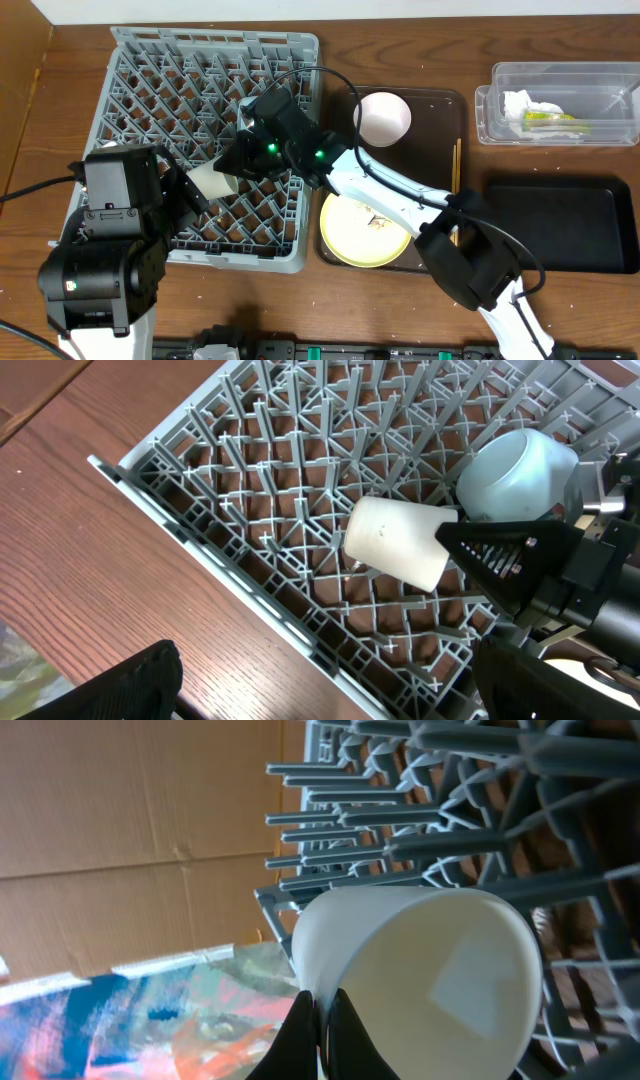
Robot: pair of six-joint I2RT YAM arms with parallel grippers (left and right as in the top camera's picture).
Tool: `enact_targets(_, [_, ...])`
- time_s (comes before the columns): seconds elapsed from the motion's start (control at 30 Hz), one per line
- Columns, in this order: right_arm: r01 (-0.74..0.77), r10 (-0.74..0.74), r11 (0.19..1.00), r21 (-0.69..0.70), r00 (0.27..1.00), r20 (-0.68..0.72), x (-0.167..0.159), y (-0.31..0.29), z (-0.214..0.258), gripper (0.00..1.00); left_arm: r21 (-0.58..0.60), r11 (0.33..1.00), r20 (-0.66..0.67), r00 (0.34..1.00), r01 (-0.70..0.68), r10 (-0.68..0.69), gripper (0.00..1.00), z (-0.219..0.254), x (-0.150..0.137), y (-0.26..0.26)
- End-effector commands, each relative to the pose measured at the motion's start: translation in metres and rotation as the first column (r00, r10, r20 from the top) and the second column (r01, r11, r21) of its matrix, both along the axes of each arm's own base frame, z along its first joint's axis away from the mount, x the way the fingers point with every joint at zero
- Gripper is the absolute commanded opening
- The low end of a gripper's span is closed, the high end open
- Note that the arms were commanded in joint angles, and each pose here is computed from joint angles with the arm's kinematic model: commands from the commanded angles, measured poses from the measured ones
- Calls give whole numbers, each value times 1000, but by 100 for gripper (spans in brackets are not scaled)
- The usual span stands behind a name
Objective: Sort waste into correct bins and load items into the dishwasher
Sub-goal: 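Carry the white cup left and set it in the dish rack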
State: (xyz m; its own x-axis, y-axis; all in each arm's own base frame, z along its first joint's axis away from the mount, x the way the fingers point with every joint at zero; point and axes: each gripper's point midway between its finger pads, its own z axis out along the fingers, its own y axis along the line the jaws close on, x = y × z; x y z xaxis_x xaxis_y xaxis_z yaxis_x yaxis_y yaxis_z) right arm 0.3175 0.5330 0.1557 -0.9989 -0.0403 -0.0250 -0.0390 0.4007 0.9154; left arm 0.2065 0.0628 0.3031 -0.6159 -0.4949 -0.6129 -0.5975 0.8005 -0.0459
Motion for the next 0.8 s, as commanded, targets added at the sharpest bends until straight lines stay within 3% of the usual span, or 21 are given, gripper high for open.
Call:
enact_targets(0.0, [46,-47,998,-44,999,-21,3,-2,-12,1,1,1000,0,1000,-8,8,94,0,-1,1])
enact_targets(0.4, [77,-77,996,-48,997,8,30,-22,-14,1,1,1000,0,1000,-8,8,94,0,-1,1])
enact_targets(0.6, [54,-50,998,-44,996,73,41,-33,-12,21,1,1000,0,1000,-8,8,94,0,-1,1])
enact_targets(0.77, [67,-60,996,-55,992,107,52,-47,-4,22,1,1000,0,1000,-8,8,94,0,-1,1])
